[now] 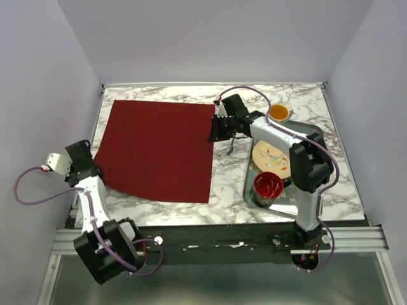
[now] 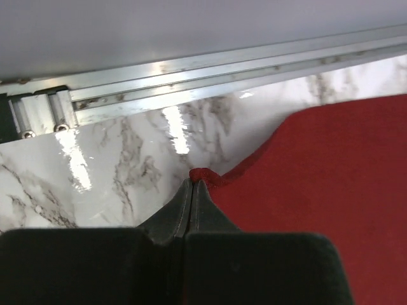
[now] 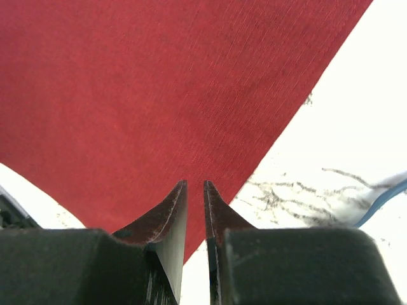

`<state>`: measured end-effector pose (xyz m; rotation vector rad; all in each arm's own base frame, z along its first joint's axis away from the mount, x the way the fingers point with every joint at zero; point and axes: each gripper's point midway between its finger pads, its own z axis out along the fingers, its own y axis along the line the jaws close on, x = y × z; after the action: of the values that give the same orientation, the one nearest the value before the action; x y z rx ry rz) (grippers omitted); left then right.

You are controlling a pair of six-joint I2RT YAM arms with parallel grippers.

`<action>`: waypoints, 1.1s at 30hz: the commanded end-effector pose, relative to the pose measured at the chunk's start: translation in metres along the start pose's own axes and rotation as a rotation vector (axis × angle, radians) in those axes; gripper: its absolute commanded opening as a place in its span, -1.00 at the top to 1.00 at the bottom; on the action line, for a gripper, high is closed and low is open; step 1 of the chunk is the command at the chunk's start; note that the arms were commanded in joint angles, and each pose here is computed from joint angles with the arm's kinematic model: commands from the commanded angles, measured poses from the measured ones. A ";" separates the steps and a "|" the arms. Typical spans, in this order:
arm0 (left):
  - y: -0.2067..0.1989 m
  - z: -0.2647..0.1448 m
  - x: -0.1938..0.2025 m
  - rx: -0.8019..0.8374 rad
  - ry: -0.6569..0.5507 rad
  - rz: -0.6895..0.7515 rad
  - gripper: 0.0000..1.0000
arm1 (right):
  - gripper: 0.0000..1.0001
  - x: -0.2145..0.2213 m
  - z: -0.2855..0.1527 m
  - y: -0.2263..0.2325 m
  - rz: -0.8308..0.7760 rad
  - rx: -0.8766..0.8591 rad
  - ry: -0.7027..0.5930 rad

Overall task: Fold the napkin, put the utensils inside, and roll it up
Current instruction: Fold the napkin

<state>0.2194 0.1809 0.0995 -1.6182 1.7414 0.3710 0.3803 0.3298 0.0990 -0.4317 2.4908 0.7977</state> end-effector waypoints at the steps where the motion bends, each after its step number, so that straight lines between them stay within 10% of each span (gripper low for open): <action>1: -0.040 -0.031 -0.003 0.161 -0.049 0.060 1.00 | 0.51 -0.009 -0.017 0.019 0.017 -0.053 -0.051; 18: -0.341 -0.125 0.152 0.659 0.177 0.518 1.00 | 0.50 -0.034 -0.058 -0.042 0.079 0.077 -0.159; 33: -0.404 -0.144 0.268 0.823 0.353 0.729 1.00 | 0.49 -0.046 -0.061 -0.076 0.133 0.111 -0.178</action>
<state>0.5769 -0.1657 0.1368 -0.5197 2.2266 -0.2760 0.4216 0.2449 0.1298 -0.1527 2.4186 0.7271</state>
